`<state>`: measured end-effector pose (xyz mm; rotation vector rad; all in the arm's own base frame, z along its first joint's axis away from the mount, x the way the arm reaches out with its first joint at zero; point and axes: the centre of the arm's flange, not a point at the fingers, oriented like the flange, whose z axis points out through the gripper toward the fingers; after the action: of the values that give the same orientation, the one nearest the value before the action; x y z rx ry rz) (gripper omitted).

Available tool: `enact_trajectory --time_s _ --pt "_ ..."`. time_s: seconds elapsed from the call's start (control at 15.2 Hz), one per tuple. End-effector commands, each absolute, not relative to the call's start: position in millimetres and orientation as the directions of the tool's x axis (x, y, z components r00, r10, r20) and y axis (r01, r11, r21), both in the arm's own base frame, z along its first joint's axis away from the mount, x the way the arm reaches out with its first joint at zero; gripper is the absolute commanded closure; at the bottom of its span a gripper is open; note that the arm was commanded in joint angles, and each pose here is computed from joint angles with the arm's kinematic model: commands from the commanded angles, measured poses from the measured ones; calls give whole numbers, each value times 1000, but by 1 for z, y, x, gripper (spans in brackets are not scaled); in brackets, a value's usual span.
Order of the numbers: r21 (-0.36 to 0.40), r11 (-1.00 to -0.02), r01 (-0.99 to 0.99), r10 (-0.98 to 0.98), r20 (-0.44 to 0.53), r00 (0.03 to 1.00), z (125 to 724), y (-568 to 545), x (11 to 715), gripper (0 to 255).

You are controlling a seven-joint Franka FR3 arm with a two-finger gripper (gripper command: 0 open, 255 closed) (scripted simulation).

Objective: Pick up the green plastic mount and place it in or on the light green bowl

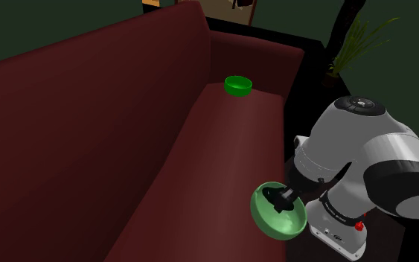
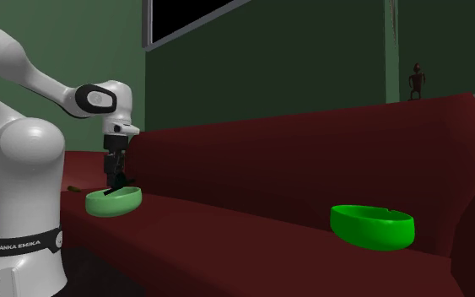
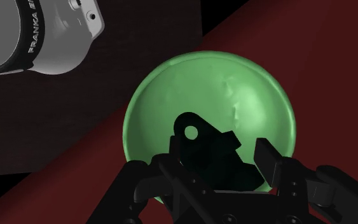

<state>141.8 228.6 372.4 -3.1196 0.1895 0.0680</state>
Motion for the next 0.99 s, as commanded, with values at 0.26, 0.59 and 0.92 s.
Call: enact_trajectory --time_s 0.26,0.59,0.92 --pt "-13 -993 -121 -121 -44 992 372 229 142 0" --pt "-13 -993 -121 -121 -44 992 399 228 143 0" --pt "-13 -993 -121 -121 -44 992 422 228 144 0"
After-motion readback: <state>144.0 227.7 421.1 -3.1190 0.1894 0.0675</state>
